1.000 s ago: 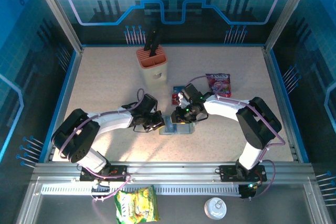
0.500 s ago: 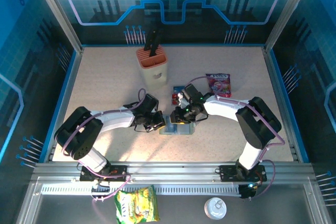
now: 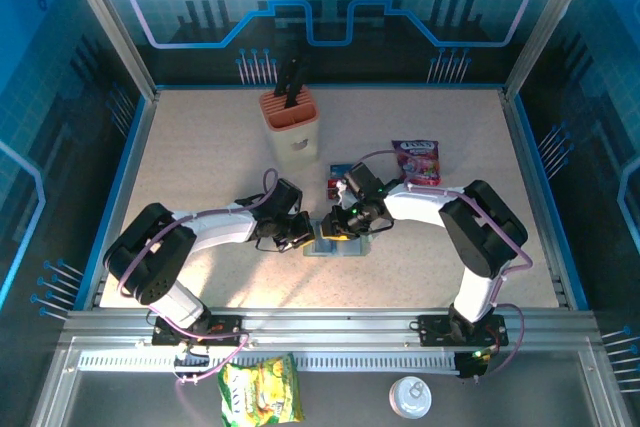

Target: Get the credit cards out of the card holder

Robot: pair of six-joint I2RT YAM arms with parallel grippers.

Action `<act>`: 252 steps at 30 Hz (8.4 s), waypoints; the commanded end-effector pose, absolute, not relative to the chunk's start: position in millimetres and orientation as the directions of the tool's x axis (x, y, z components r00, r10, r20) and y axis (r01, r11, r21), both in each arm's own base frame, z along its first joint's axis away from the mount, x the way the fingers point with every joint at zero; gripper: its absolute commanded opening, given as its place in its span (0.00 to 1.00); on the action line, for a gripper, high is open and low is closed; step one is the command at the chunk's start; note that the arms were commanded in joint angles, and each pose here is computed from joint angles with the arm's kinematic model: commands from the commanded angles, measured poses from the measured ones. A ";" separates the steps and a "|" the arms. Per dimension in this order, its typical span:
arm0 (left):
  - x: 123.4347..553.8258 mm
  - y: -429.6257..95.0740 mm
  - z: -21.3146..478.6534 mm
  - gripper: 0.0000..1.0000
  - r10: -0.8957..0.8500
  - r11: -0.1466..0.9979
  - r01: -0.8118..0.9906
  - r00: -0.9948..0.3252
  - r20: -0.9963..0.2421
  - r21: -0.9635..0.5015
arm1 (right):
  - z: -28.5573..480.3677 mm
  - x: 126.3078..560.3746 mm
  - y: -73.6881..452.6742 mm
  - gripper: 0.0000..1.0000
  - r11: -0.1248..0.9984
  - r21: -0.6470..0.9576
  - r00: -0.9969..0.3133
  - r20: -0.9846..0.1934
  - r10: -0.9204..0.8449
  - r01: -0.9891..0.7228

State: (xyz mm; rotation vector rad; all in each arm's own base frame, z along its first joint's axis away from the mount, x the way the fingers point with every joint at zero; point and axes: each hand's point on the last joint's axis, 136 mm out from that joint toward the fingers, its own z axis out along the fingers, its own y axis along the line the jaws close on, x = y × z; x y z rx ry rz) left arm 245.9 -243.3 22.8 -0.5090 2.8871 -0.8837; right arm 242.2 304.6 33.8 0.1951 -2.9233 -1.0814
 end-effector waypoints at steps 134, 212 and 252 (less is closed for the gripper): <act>253.0 -257.5 61.9 0.00 -0.292 0.768 -0.226 -0.956 -0.013 -0.599 | 100.0 248.2 226.1 0.03 0.797 0.482 -0.931 -0.217 -0.294 -0.364; 245.5 -222.6 62.6 0.07 -0.357 0.779 -0.265 -0.933 -0.054 -0.568 | 148.8 399.9 239.2 0.22 0.372 -0.100 -0.321 -0.332 -0.887 -0.923; 238.9 -226.7 24.1 0.00 -0.338 0.794 -0.301 -0.941 0.029 -0.529 | 83.2 257.9 305.1 0.21 0.684 0.704 -0.981 -0.116 -0.153 -0.190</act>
